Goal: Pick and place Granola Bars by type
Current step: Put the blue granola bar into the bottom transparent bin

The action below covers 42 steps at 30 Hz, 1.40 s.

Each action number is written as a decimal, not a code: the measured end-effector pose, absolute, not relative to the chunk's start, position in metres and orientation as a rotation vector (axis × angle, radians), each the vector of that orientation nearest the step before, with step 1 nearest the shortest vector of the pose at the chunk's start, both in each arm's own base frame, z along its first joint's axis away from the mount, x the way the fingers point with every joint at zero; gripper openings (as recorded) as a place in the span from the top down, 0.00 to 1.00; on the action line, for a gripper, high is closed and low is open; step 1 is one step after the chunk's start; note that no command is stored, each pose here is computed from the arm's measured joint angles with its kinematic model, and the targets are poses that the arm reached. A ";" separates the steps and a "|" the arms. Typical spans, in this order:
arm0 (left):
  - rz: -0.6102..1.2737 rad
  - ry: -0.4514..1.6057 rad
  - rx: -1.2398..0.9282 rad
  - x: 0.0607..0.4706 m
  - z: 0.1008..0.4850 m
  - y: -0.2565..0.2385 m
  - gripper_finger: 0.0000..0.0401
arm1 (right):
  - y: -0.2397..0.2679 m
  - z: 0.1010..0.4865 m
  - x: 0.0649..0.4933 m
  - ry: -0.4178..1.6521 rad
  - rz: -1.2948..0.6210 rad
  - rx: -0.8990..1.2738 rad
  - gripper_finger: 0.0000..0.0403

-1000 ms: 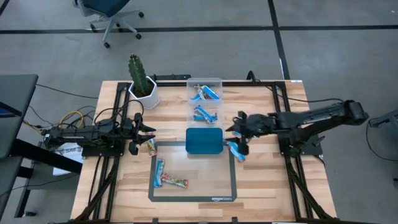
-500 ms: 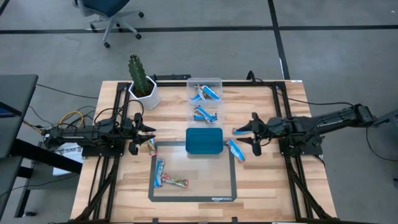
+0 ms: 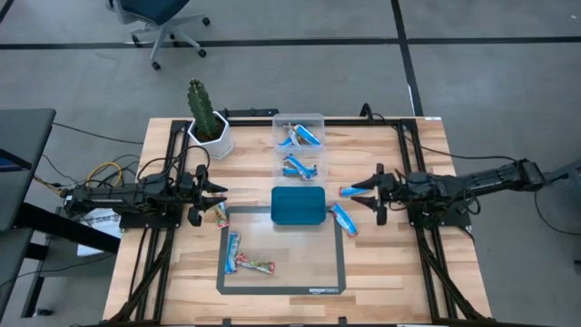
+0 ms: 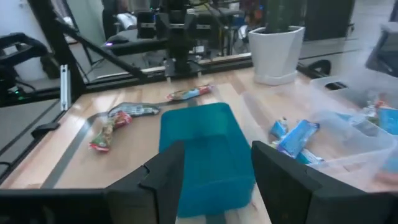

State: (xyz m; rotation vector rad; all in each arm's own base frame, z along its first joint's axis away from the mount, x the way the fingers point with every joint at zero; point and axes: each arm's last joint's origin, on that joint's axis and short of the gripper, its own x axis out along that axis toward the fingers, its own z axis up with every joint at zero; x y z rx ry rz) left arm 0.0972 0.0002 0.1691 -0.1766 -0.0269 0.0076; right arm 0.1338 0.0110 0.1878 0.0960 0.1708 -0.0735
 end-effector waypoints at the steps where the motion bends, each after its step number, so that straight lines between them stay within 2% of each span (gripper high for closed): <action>1: 0.008 -0.027 -0.177 0.097 0.169 0.000 0.68 | 0.010 0.187 0.132 0.167 -0.078 0.096 0.56; 22: 0.008 -0.027 -0.177 0.097 0.169 0.000 0.68 | 0.006 0.162 0.109 0.064 -0.087 0.113 0.58; 35: 0.008 -0.027 -0.177 0.097 0.169 0.000 0.68 | 0.005 0.162 0.103 0.054 -0.084 0.112 0.58; 42: 0.008 -0.027 -0.177 0.097 0.169 0.000 0.68 | 0.008 0.161 0.103 0.065 -0.037 0.019 0.58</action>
